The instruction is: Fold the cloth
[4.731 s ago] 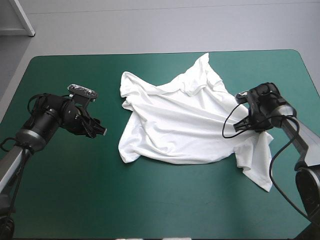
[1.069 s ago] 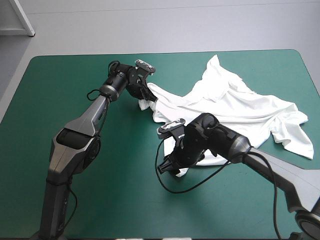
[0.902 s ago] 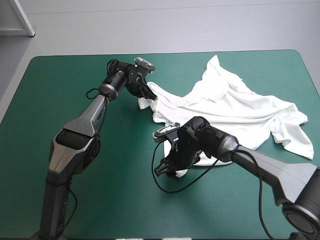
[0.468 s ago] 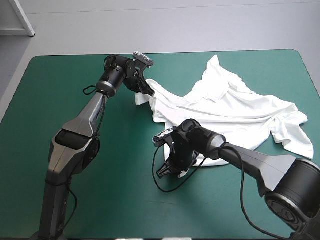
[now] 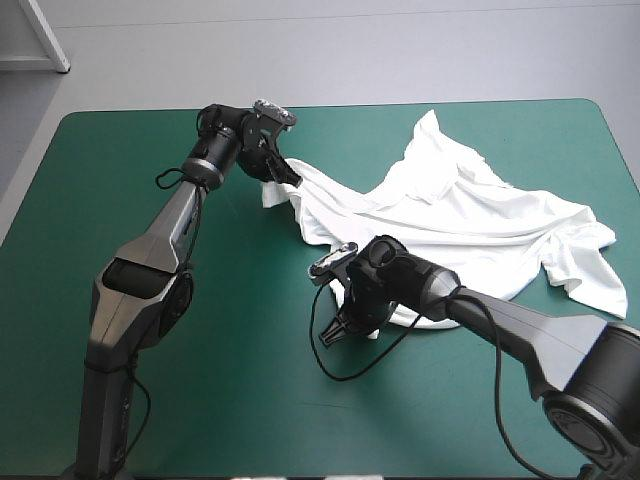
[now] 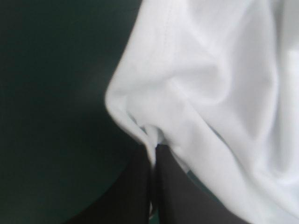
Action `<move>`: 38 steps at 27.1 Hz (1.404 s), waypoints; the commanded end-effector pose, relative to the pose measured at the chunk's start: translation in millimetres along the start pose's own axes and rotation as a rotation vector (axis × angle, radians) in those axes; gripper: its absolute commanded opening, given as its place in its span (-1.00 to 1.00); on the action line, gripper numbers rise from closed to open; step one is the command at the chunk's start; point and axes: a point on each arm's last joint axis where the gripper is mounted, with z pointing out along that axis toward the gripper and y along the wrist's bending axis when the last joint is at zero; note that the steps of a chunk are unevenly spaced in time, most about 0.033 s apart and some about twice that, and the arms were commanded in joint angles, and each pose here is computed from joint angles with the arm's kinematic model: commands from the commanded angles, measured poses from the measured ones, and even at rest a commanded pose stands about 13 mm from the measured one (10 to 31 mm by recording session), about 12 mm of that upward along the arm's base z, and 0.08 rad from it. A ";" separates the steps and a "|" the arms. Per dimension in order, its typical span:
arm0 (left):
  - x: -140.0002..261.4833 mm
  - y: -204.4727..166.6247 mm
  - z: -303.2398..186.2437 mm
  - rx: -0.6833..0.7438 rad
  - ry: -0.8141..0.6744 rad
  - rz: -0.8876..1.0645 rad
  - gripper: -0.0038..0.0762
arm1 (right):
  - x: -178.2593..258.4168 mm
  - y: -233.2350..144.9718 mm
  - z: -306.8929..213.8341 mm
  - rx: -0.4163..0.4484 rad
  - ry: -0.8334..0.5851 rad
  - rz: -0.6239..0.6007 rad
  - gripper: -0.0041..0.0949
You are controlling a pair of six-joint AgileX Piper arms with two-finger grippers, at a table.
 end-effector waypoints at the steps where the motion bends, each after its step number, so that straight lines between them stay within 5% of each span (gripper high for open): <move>1: -23.4 5.7 -84.9 -0.051 -0.222 -0.029 -0.86 | -2.3 -18.1 -51.8 0.065 -0.177 0.015 -0.95; 8: -29.1 8.5 -156.8 -0.095 -0.359 -0.031 -0.86 | 3.3 -69.5 -129.1 0.221 -0.378 0.114 -0.95; 19: -9.0 2.8 -316.4 -0.175 -0.707 -0.059 -0.86 | 14.6 -110.4 -319.7 0.485 -0.901 0.158 -0.95; 32: 81.9 -14.4 -514.7 -0.440 -1.252 -0.044 -0.86 | 105.9 -107.4 -472.5 0.571 -1.445 0.184 -0.95; 38: 122.3 -23.3 -554.5 -0.504 -1.315 -0.035 -0.86 | 117.1 -98.6 -492.4 0.523 -1.611 0.121 -0.95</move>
